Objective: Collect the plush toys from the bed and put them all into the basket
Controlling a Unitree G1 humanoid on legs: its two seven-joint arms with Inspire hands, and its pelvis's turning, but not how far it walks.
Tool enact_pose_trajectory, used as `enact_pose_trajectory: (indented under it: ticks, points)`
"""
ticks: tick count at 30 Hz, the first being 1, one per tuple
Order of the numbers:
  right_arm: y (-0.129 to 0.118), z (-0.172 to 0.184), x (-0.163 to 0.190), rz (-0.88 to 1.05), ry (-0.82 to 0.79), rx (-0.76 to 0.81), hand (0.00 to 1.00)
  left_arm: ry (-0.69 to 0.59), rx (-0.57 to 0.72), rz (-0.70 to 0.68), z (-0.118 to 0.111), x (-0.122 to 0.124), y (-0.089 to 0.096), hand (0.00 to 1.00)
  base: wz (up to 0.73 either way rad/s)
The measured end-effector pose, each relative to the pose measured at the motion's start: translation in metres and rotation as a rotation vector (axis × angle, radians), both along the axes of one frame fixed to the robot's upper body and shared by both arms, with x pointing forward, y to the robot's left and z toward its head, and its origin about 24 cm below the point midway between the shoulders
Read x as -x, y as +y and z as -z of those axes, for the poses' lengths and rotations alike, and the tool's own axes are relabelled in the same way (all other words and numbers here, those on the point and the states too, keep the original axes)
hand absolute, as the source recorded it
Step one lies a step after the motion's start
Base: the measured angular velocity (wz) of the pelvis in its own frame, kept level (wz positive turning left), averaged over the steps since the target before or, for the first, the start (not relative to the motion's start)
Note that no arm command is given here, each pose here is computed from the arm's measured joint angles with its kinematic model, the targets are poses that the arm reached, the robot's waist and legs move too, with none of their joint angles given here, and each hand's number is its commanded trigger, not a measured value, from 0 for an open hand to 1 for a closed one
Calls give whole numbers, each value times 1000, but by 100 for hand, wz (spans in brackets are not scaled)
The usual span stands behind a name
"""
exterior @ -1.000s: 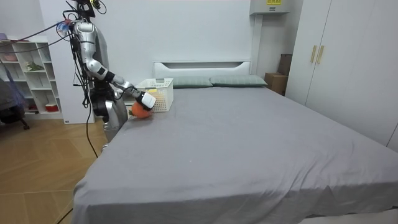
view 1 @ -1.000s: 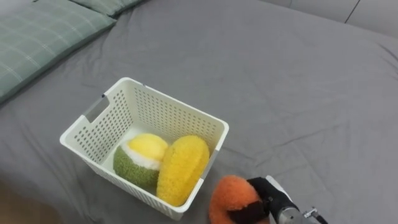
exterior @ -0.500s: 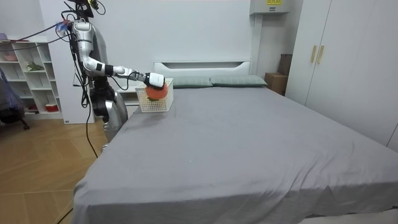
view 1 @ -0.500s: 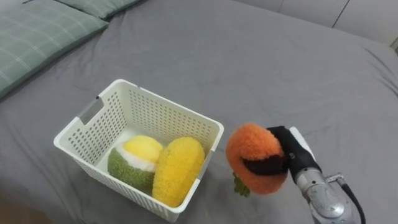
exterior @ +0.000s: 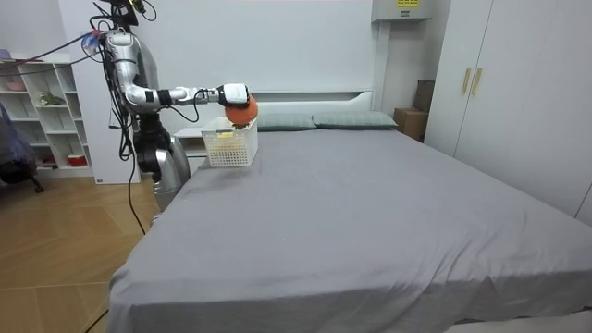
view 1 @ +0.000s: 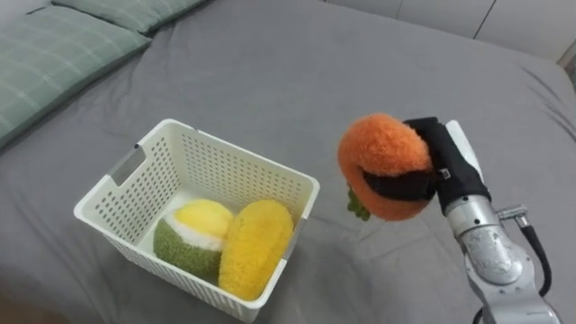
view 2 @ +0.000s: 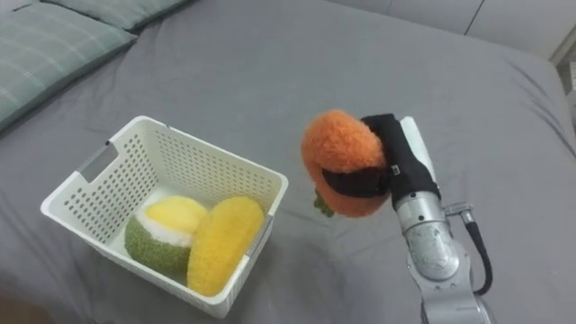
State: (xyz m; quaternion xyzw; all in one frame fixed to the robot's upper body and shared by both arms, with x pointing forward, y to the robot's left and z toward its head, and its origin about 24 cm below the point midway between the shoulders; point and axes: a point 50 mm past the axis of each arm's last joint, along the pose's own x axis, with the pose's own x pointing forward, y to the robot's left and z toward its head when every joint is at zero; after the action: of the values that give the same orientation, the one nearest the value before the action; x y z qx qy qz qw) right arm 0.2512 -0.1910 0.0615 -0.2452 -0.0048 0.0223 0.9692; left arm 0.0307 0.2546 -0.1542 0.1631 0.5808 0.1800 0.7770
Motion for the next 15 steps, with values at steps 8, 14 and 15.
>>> enact_pose_trajectory:
  ticks: [8,14,15]
  points:
    - [22,-32,-11,-105,-119,52,100,14,-1,22,1,-2,0,0,-1]
    - [39,-42,-13,-193,-137,71,100,17,-4,37,1,-6,0,0,3]
    - [43,-45,-15,-211,-147,88,100,20,-5,37,1,-7,0,0,0]
